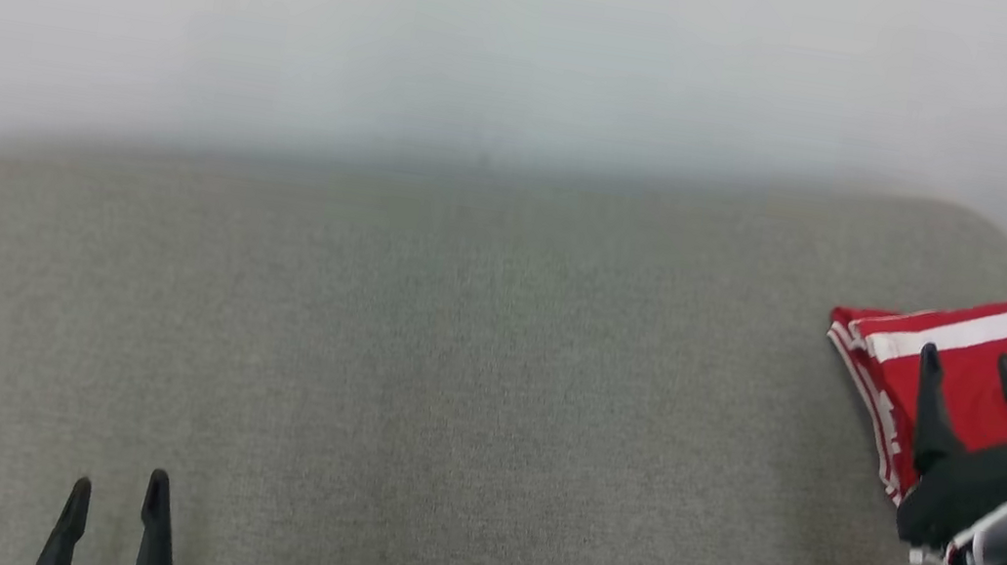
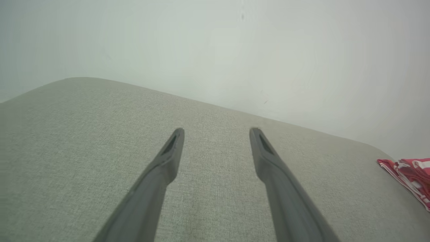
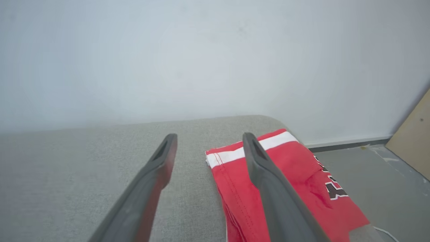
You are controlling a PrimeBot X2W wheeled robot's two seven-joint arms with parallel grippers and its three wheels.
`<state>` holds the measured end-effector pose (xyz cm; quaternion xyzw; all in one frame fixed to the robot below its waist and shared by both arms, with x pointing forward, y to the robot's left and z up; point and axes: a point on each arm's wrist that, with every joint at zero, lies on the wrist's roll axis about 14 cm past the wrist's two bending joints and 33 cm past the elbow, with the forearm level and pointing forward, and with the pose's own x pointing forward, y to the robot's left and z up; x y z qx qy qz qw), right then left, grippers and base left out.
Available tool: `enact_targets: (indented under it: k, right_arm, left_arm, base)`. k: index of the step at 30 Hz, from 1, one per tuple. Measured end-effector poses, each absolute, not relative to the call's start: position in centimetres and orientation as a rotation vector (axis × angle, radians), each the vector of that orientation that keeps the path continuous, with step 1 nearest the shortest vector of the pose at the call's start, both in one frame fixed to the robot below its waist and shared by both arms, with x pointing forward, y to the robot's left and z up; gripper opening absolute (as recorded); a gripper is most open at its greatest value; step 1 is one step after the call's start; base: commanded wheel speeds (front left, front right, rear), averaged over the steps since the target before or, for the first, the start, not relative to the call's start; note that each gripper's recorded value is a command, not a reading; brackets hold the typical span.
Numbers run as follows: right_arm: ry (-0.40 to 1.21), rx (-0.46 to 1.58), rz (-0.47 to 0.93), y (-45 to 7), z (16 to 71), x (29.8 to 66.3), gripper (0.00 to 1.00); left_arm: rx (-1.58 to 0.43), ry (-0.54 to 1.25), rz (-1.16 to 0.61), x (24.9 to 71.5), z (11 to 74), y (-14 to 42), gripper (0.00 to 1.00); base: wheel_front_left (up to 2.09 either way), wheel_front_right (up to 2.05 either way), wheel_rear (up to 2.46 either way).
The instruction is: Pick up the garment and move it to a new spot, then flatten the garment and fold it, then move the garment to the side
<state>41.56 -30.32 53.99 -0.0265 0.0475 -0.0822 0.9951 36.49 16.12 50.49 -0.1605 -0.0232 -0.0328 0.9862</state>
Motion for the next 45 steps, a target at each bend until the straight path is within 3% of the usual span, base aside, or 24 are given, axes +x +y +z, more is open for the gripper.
enact_targets:
  k: [10, 19, 45]
  right_arm:
    - [-0.022, 0.109, -0.102, -26.5, 55.1, 35.3, 1.00]
    - [0.072, 0.186, -0.073, -23.6, 51.4, 32.5, 1.00]
    - [0.140, 0.162, -0.083, -22.9, 49.5, 31.3, 1.00]
  left_arm:
    - [-0.321, -0.061, -0.049, 34.1, 50.5, 17.4, 1.00]
    - [-0.274, -0.002, -0.074, 33.1, 48.4, 17.4, 1.00]
    - [-0.274, 0.033, -0.063, 32.9, 47.1, 17.6, 1.00]
  base:
    - [0.00, 0.00, 0.00]
    - [0.00, 0.00, 0.00]
    - [0.00, 0.00, 0.00]
